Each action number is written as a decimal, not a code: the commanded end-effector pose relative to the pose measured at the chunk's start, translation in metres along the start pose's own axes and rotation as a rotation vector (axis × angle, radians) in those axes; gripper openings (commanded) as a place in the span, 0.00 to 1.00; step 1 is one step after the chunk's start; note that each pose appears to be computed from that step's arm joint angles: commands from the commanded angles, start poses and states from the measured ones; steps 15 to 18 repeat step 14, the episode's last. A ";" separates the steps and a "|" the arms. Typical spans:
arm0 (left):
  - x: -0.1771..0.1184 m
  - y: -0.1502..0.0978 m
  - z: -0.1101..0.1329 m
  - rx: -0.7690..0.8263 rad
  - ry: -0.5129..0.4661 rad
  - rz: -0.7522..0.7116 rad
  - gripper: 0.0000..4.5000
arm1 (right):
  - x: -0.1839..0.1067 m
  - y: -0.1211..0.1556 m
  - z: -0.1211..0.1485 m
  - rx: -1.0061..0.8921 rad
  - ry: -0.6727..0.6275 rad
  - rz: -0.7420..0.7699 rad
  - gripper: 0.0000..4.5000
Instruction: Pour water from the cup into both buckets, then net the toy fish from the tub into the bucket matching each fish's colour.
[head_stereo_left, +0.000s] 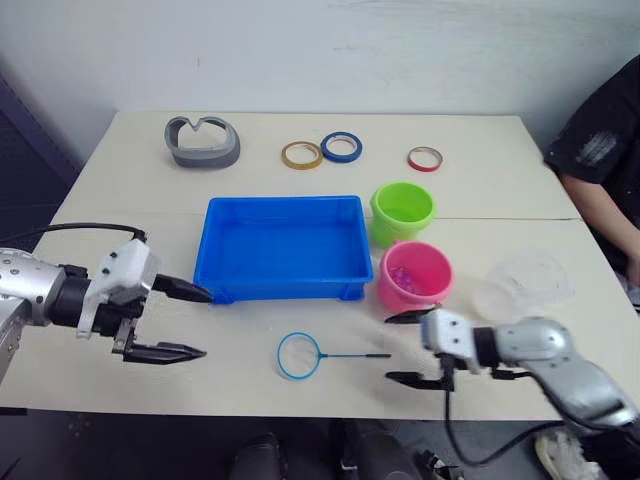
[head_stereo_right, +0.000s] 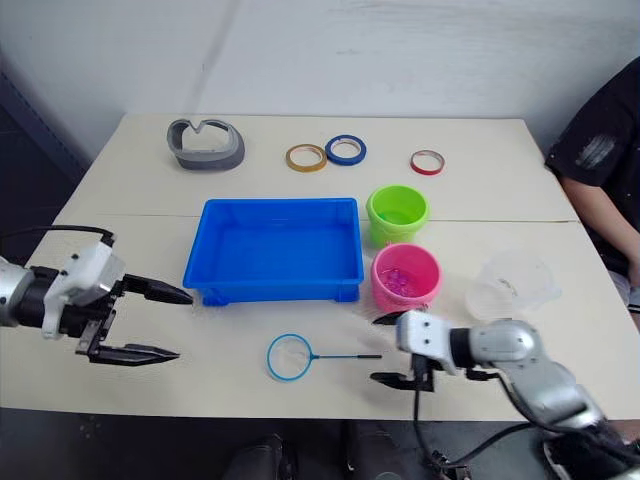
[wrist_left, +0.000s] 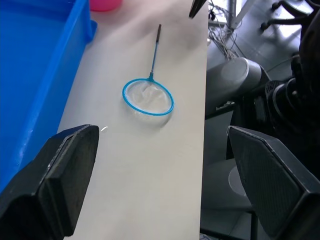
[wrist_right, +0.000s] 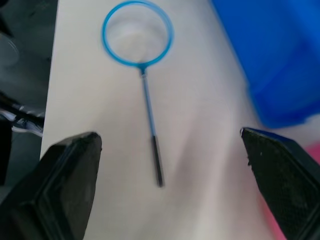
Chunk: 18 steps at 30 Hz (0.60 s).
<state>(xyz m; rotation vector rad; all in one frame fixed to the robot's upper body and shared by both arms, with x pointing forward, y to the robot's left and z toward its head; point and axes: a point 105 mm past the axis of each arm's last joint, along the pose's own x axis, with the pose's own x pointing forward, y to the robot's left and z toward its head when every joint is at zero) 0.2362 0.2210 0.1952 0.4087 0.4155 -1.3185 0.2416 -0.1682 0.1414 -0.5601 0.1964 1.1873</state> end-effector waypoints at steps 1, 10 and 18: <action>-0.012 0.011 0.014 -0.012 -0.084 0.051 1.00 | -0.050 -0.017 0.027 0.059 -0.043 -0.124 0.99; -0.017 0.032 0.019 -0.014 -0.130 0.118 1.00 | -0.152 -0.051 0.002 0.188 0.063 -0.523 0.99; -0.011 0.034 0.030 0.014 -0.175 0.087 1.00 | -0.160 -0.048 -0.005 0.189 0.081 -0.564 0.99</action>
